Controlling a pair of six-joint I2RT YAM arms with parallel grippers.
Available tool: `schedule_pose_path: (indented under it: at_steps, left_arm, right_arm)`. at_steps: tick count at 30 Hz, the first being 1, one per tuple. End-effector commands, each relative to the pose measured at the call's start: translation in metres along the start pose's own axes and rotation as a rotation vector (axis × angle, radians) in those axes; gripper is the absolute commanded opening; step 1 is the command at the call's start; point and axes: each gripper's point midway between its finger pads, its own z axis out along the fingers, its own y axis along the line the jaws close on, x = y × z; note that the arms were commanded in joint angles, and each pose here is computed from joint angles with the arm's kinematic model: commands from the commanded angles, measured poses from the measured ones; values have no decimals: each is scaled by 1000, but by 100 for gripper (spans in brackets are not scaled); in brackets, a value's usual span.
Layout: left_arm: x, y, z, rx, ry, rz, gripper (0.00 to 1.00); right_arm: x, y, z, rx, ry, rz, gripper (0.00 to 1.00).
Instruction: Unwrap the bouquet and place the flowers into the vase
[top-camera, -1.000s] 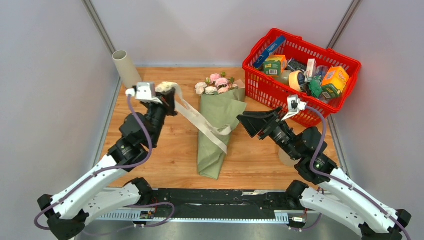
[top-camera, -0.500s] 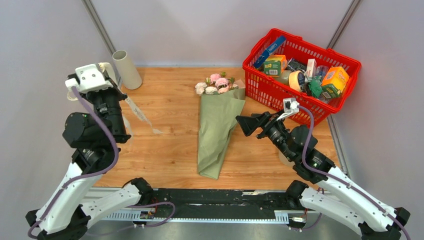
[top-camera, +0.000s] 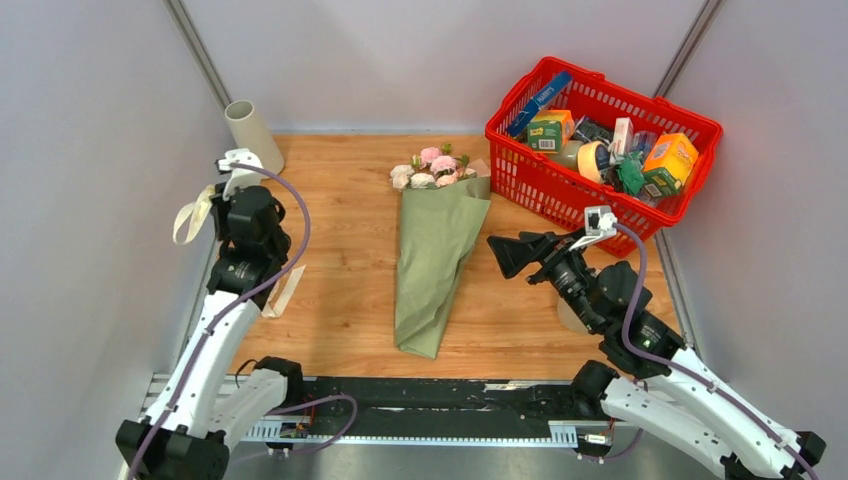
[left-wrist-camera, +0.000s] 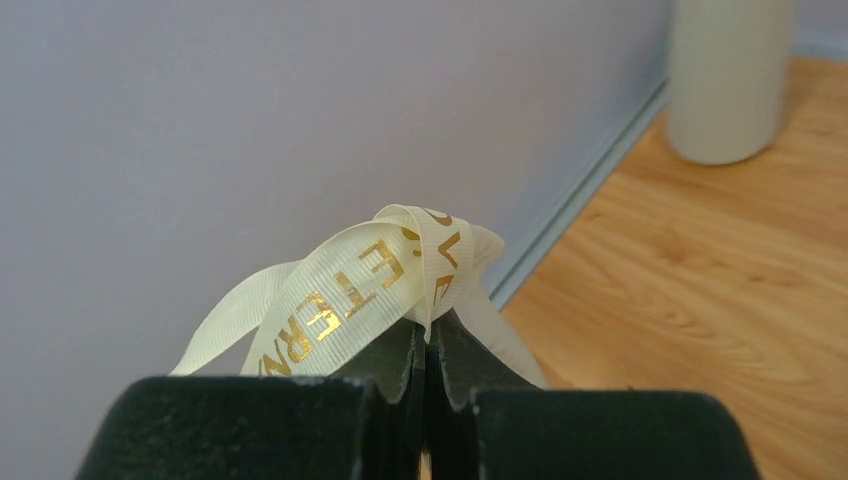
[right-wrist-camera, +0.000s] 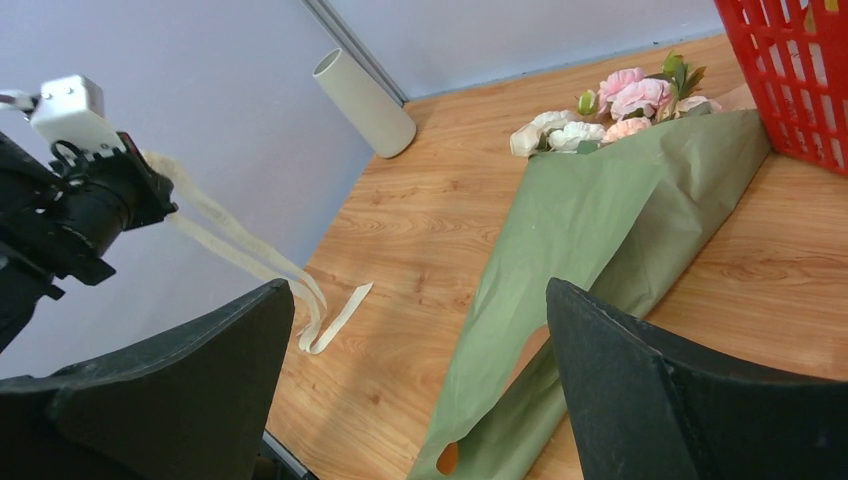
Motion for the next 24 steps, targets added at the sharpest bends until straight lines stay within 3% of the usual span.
schedule_pose_path:
  at_steps: [1,11,17,20,24]
  left_arm:
    - [12,74,1,-262,36,-102,0]
    - [-49,170,-31,-496,-83,-71,0]
    - [-85,187,-35,-523,-108,-46,0]
    - [-85,174,-26,-468,-112,-37,0]
    - [-40,116,4,-294,-18,-6,0]
  right_arm:
    - [-3,-5,-4,10,-21,-43,100]
    - [-7,-6,-9,-1,-30,-103,100]
    - [-14,-6,-18,-15,-52,-141,100]
    - [-16,-8,-22,-10,-60,-145,100]
    - [-17,-13,-23,11,-68,-139,100]
